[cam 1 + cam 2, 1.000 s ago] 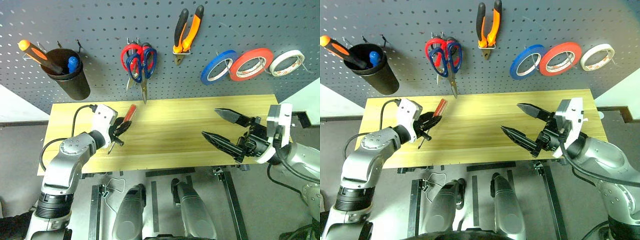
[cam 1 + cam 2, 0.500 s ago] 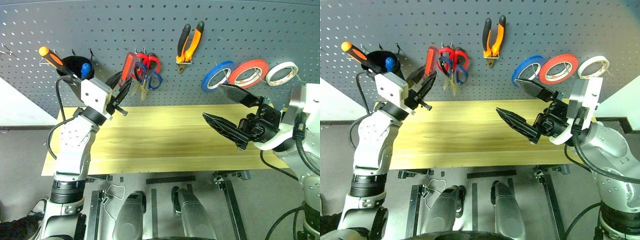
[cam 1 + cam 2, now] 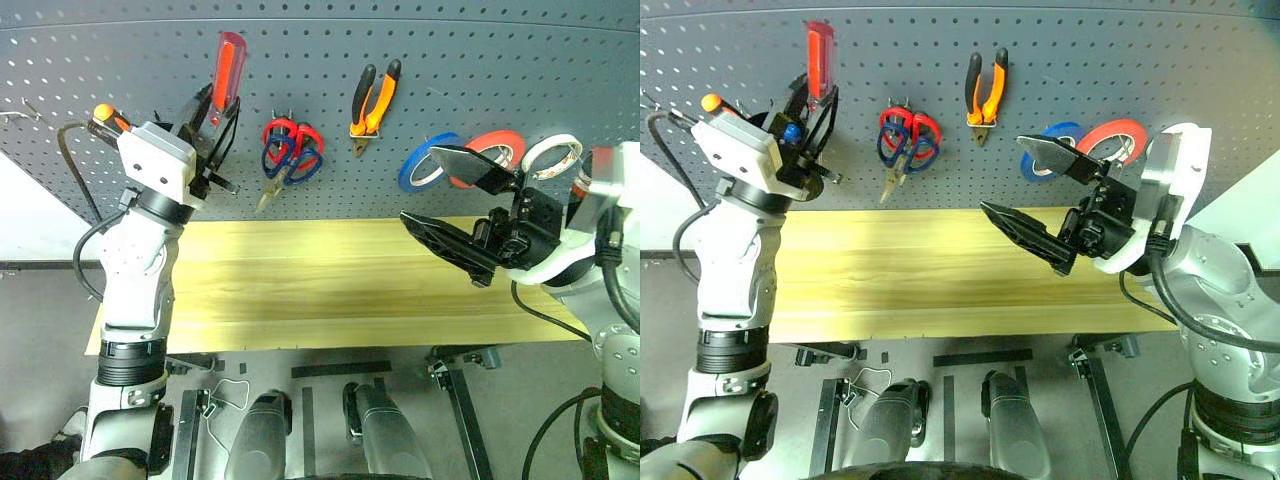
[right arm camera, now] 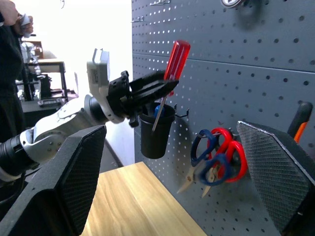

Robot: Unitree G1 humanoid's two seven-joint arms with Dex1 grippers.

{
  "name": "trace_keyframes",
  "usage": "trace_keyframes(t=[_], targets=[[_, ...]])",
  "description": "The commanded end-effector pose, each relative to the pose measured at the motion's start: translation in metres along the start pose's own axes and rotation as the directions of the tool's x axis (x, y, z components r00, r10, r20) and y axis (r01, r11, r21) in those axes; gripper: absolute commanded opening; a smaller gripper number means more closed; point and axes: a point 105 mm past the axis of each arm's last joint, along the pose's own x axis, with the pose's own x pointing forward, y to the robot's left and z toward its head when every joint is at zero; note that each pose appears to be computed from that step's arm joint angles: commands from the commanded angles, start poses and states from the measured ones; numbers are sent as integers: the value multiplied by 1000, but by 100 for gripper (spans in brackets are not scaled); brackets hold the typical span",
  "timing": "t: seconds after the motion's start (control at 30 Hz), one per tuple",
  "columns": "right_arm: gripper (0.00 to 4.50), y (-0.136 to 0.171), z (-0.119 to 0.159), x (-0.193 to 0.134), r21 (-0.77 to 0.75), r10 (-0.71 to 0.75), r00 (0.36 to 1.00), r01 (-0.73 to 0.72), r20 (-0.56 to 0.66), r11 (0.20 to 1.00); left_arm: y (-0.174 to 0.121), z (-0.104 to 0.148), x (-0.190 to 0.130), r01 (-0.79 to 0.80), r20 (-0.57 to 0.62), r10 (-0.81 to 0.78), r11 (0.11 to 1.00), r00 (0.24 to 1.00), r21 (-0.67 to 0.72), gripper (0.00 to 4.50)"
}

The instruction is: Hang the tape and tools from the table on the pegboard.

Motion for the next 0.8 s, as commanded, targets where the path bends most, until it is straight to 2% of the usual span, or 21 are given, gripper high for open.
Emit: trace_keyframes(t=[0.03,0.23,0.47,0.63,0.8], targets=[[450,1,7,1,-39,18,1000,-17,22,999,23,20,8,-60,98,50,993,994,100,85],[450,5,12,3,-41,35,999,-34,32,999,42,16,20,-109,132,95,988,987,109,85],[450,7,12,2,-26,21,1000,-20,14,999,42,10,24,-120,138,105,988,985,101,85],[450,6,14,-2,-20,4,1000,-4,-6,1000,46,4,17,-148,109,137,984,985,98,85],[450,5,10,-4,4,-8,999,8,-44,1000,61,4,1,-273,115,254,943,960,189,85]])
